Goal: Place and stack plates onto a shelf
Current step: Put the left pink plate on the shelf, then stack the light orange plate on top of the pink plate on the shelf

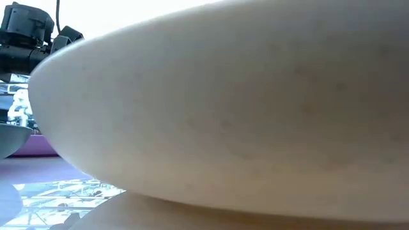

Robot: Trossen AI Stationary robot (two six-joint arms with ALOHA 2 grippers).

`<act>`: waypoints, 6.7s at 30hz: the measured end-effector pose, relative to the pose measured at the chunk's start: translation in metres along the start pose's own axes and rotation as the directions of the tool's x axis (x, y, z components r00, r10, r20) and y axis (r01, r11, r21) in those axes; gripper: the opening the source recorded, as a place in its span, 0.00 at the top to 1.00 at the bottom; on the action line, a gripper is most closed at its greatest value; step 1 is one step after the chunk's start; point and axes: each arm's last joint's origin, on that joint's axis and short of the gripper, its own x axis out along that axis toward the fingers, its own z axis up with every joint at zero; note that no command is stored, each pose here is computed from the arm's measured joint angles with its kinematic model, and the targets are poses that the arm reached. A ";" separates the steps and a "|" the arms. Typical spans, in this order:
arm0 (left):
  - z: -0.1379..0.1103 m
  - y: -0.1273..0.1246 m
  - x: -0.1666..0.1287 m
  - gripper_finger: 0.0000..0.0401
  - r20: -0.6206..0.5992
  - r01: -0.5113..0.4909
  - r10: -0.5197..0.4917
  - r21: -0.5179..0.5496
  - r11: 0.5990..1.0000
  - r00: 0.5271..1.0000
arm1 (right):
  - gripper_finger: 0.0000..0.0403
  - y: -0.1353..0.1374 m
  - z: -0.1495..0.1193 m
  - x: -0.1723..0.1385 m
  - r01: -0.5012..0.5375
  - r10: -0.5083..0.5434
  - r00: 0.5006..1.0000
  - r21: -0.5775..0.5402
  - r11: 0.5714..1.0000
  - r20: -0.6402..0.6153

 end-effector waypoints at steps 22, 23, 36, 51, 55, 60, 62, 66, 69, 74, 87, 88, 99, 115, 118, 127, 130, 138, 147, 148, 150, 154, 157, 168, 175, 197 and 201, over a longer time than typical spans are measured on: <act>0.000 0.000 0.000 0.51 0.000 0.000 0.000 0.000 1.000 1.000 | 0.99 0.001 0.028 -0.007 0.066 -0.028 0.962 -0.128 0.990 0.272; 0.000 0.000 0.000 0.51 0.000 0.000 0.000 0.000 1.000 1.000 | 0.99 0.001 0.032 -0.010 0.078 -0.030 0.952 -0.146 0.986 0.304; 0.000 0.000 0.000 0.51 0.003 0.000 0.000 0.000 1.000 1.000 | 1.00 -0.086 0.079 -0.077 0.590 -0.526 0.770 -0.087 0.803 0.361; 0.000 0.000 0.000 0.51 0.003 0.001 -0.001 0.000 1.000 1.000 | 1.00 -0.192 0.050 -0.088 0.405 -0.406 0.913 0.036 0.914 0.036; 0.000 0.000 0.000 0.51 0.004 0.001 -0.001 0.000 1.000 1.000 | 1.00 -0.196 0.039 -0.081 0.386 -0.387 0.922 0.051 0.921 0.002; 0.000 0.000 0.000 0.51 0.004 0.000 0.000 0.000 1.000 1.000 | 0.99 -0.198 0.030 -0.075 0.388 -0.387 0.922 0.058 0.920 -0.029; 0.000 0.000 0.000 0.51 0.004 0.001 -0.001 0.001 1.000 1.000 | 0.98 -0.198 0.028 -0.074 0.386 -0.385 0.922 0.060 0.920 -0.036; 0.000 0.000 0.000 0.51 0.004 0.001 -0.001 0.000 1.000 1.000 | 0.95 -0.197 0.026 -0.073 0.382 -0.379 0.924 0.063 0.922 -0.046; 0.000 0.000 0.000 0.51 0.004 0.001 -0.001 0.000 1.000 1.000 | 0.92 -0.197 0.025 -0.073 0.388 -0.385 0.922 0.076 0.919 -0.050; 0.000 0.000 0.000 0.51 0.004 0.001 -0.001 0.000 1.000 1.000 | 0.87 -0.198 0.025 -0.073 0.421 -0.415 0.907 0.129 0.898 -0.074; 0.000 0.000 0.000 0.51 0.004 0.001 -0.001 0.000 1.000 1.000 | 0.67 -0.194 0.029 -0.086 0.430 -0.427 0.902 0.185 0.884 -0.058; 0.000 0.000 0.000 0.51 0.004 0.001 -0.001 0.000 1.000 1.000 | 0.66 -0.194 0.030 -0.088 0.432 -0.430 0.901 0.187 0.882 -0.052; 0.000 0.000 0.000 0.51 0.003 0.001 -0.001 0.000 1.000 1.000 | 0.63 -0.181 0.046 -0.141 0.462 -0.485 0.872 0.220 0.859 0.061; 0.000 0.000 0.000 0.51 0.003 0.001 -0.001 0.000 1.000 1.000 | 0.64 -0.131 0.068 -0.229 0.291 -0.375 0.793 0.243 0.925 0.480; 0.000 0.000 0.000 0.51 0.003 0.001 -0.001 0.000 1.000 1.000 | 0.64 -0.130 0.069 -0.231 0.284 -0.369 0.790 0.242 0.928 0.490; 0.001 0.000 0.000 0.51 0.006 -0.001 -0.001 0.250 0.968 1.000 | 0.64 -0.117 0.051 -0.198 0.181 -0.297 0.829 0.274 0.944 0.474; 0.001 0.000 0.000 0.51 0.006 -0.001 -0.001 0.285 0.959 1.000 | 0.64 -0.109 0.036 -0.179 0.144 -0.269 0.848 0.290 0.946 0.457; 0.003 0.000 0.000 0.51 0.031 -0.001 -0.001 0.090 0.996 1.000 | 0.64 -0.090 0.004 -0.147 0.062 -0.234 0.842 0.344 0.937 0.487; 0.019 -0.001 -0.002 0.51 0.200 0.008 -0.008 0.003 1.000 0.980 | 0.64 -0.080 0.004 -0.153 0.003 -0.215 0.785 0.344 0.939 0.580; 0.021 -0.001 -0.002 0.51 0.214 0.013 -0.009 -0.018 1.000 0.977 | 0.64 -0.079 0.004 -0.154 0.000 -0.212 0.781 0.340 0.940 0.587; 0.023 -0.001 -0.003 0.51 0.235 0.022 -0.010 -0.048 0.999 0.972 | 0.64 -0.078 0.005 -0.156 -0.001 -0.209 0.774 0.331 0.944 0.598; 0.025 -0.001 -0.003 0.51 0.256 0.031 -0.012 -0.071 0.997 0.967 | 0.64 -0.077 0.005 -0.158 0.011 -0.209 0.767 0.312 0.950 0.607; 0.025 -0.001 -0.003 0.51 0.258 0.033 -0.012 -0.078 0.996 0.966 | 0.64 -0.077 0.005 -0.158 0.014 -0.209 0.766 0.310 0.951 0.608; 0.037 0.004 0.008 0.51 -0.259 -0.246 0.242 0.017 0.969 0.935 | 0.64 -0.077 0.006 -0.159 0.037 -0.212 0.761 0.285 0.958 0.613; 0.024 0.010 0.016 0.51 -0.551 -0.435 0.408 0.090 0.896 0.728 | 0.64 -0.077 0.006 -0.159 0.035 -0.211 0.761 0.287 0.957 0.613; -0.033 0.033 0.045 0.51 -0.729 -0.540 0.590 0.359 0.761 0.347 | 0.64 -0.077 0.005 -0.159 0.034 -0.211 0.763 0.288 0.957 0.611; -0.040 0.041 0.048 0.53 -0.737 -0.572 0.606 0.370 0.732 0.298 | 0.64 -0.077 0.005 -0.159 0.034 -0.210 0.764 0.288 0.957 0.609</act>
